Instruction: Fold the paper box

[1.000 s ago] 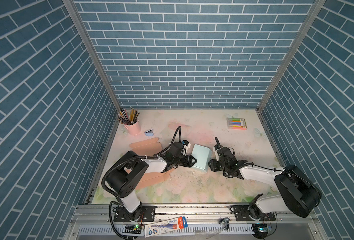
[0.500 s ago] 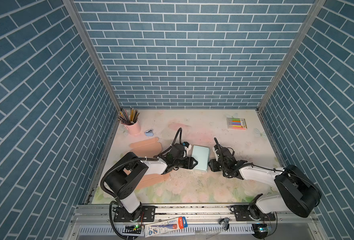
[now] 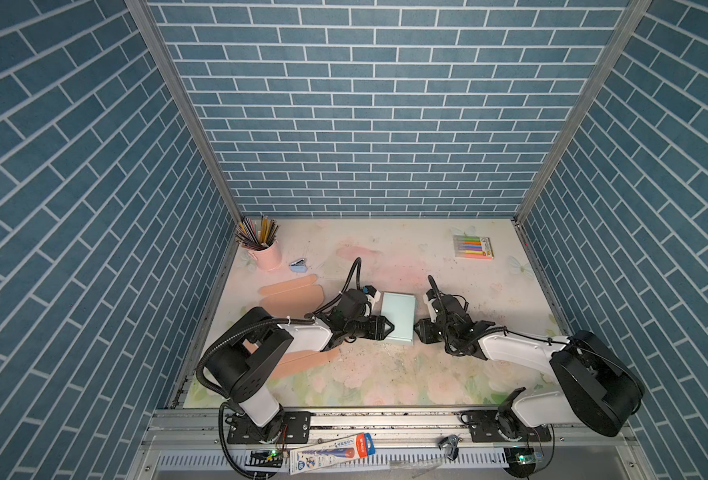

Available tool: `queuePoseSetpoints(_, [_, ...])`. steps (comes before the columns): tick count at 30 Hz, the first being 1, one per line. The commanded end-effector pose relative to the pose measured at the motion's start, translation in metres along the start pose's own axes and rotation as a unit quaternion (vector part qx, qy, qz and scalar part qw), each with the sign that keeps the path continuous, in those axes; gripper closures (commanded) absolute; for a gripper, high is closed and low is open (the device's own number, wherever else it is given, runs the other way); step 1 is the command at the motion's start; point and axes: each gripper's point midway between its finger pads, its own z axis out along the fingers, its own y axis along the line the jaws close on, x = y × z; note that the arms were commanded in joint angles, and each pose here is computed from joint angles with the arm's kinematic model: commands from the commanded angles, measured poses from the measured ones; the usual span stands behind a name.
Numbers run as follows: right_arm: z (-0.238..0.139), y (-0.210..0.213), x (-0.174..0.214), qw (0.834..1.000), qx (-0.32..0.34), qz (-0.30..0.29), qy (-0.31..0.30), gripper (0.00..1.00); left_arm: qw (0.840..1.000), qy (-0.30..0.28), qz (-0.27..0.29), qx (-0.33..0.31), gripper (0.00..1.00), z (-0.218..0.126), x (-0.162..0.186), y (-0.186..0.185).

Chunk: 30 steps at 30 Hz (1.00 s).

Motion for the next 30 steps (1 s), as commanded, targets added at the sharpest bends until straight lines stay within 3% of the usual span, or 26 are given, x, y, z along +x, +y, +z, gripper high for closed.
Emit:
queuePoseSetpoints(1, [-0.006,0.062,-0.020,0.992,-0.124,-0.025,-0.027,0.52,0.991,0.006,0.048,0.128,0.40,-0.006,0.001,-0.070])
queuePoseSetpoints(6, [-0.008,0.034,-0.013,0.997,-0.067,-0.016,-0.021,0.52,0.992,0.009,0.039,0.119,0.39,-0.007,0.008,-0.062])
queuePoseSetpoints(15, [-0.008,-0.005,0.001,0.998,-0.045,0.035,-0.004,0.52,0.997,0.002,0.007,0.074,0.34,-0.010,0.012,-0.021])
queuePoseSetpoints(30, [0.011,-0.031,-0.040,0.999,0.001,0.036,-0.009,0.54,0.998,-0.038,0.017,0.046,0.32,-0.019,-0.038,-0.002])
